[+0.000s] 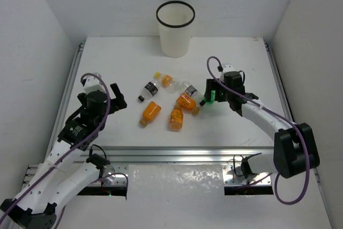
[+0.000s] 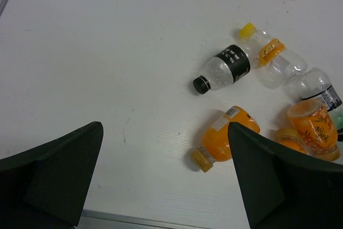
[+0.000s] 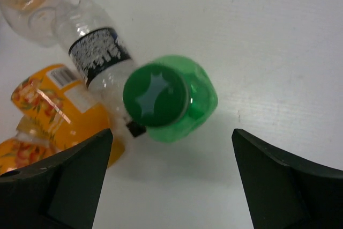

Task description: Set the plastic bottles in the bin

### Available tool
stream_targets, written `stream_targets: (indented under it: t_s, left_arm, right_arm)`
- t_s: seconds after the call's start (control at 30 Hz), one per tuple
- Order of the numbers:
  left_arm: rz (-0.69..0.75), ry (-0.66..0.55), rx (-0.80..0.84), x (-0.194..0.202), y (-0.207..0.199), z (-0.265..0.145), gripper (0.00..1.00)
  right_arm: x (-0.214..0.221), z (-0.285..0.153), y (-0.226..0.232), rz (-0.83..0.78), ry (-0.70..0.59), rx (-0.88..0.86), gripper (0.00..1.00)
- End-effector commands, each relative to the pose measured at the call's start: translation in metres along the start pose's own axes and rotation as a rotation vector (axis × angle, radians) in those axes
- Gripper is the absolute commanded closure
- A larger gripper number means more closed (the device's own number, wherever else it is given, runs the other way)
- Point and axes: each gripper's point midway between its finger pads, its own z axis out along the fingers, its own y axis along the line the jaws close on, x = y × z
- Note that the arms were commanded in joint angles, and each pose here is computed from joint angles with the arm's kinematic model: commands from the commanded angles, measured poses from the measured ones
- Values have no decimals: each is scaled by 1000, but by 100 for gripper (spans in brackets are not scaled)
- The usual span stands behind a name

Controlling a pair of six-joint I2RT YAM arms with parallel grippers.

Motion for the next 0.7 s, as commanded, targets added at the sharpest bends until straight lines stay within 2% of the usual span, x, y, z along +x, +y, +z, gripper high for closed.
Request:
stream_targets:
  t_s: [0.0, 0.03, 0.07, 0.13, 0.17, 0.3, 0.37, 0.4, 0.5, 0.6, 0.67]
  left_arm:
    - [-16, -41, 51, -17, -12, -3, 0]
    - [-14, -38, 53, -17, -13, -2, 0]
    - [-14, -35, 56, -16, -13, -2, 0]
    - [-10, -31, 58, -15, -14, -1, 0]
    - [-10, -33, 59, -15, -14, -1, 0]
    - [-13, -35, 64, -16, -14, -2, 0]
    - [-11, -36, 69, -16, -15, -2, 0]
    - [-8, -33, 71, -16, -16, -2, 0]
    - [-8, -33, 71, -16, -16, -2, 0]
    - [-8, -35, 70, -16, -16, -2, 0]
    - [-6, -34, 68, -15, -15, -1, 0]
  right_arm:
    - [-46, 18, -5, -73, -184, 45, 8]
    - [-47, 22, -5, -88, -190, 47, 9]
    - [-46, 30, -7, -91, -183, 57, 16]
    - [-49, 36, -6, -91, -171, 55, 32]
    - [-49, 38, -4, -92, -165, 50, 51]
    - [-70, 28, 3, -100, -228, 56, 75]
    - [-99, 15, 9, -125, -298, 50, 81]
    - [-122, 4, 14, -135, -350, 41, 81]
    - [-155, -16, 27, -139, -430, 0, 81]
    - [-217, -42, 58, -165, -552, -123, 81]
    - [-237, -35, 67, -181, -568, -151, 81]
